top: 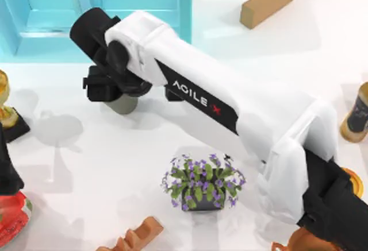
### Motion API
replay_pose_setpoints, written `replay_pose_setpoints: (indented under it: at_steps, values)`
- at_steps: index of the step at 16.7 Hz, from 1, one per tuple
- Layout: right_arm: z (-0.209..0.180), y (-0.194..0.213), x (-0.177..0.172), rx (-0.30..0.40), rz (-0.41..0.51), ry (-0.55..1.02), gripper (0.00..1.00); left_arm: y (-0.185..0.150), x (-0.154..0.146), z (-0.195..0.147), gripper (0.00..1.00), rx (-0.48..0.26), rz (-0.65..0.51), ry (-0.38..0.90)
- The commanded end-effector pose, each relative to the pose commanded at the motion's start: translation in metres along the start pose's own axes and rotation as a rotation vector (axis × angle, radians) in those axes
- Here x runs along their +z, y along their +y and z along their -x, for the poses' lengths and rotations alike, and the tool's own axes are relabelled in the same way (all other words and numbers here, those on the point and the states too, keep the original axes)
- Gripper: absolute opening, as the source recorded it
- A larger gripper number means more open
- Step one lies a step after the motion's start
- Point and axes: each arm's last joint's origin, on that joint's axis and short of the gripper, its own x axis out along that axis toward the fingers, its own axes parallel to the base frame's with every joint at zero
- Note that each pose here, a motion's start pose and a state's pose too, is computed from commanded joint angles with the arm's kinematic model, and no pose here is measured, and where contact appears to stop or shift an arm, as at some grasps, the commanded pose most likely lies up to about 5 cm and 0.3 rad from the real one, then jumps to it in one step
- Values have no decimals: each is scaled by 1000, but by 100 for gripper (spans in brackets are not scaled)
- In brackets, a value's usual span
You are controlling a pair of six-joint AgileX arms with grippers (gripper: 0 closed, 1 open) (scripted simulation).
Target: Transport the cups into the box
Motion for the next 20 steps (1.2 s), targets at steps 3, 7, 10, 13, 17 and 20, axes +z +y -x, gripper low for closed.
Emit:
replay_pose_setpoints:
  at_steps: [3,7,10,13,17,20]
  values:
    - [0,0,0,0,0,0,62,0,0,0,100,0,0,0]
    - [0,0,0,0,0,0,32,0,0,0,100,0,0,0]
    - [0,0,0,0,0,0,10,0,0,0,100,0,0,0]
    - [0,0,0,0,0,0,0,0,0,0,100,0,0,0]
    - [0,0,0,0,0,0,0,0,0,0,100,0,0,0]
    - [3,1,-1,4,2,-2,0,0,0,0,100,0,0,0]
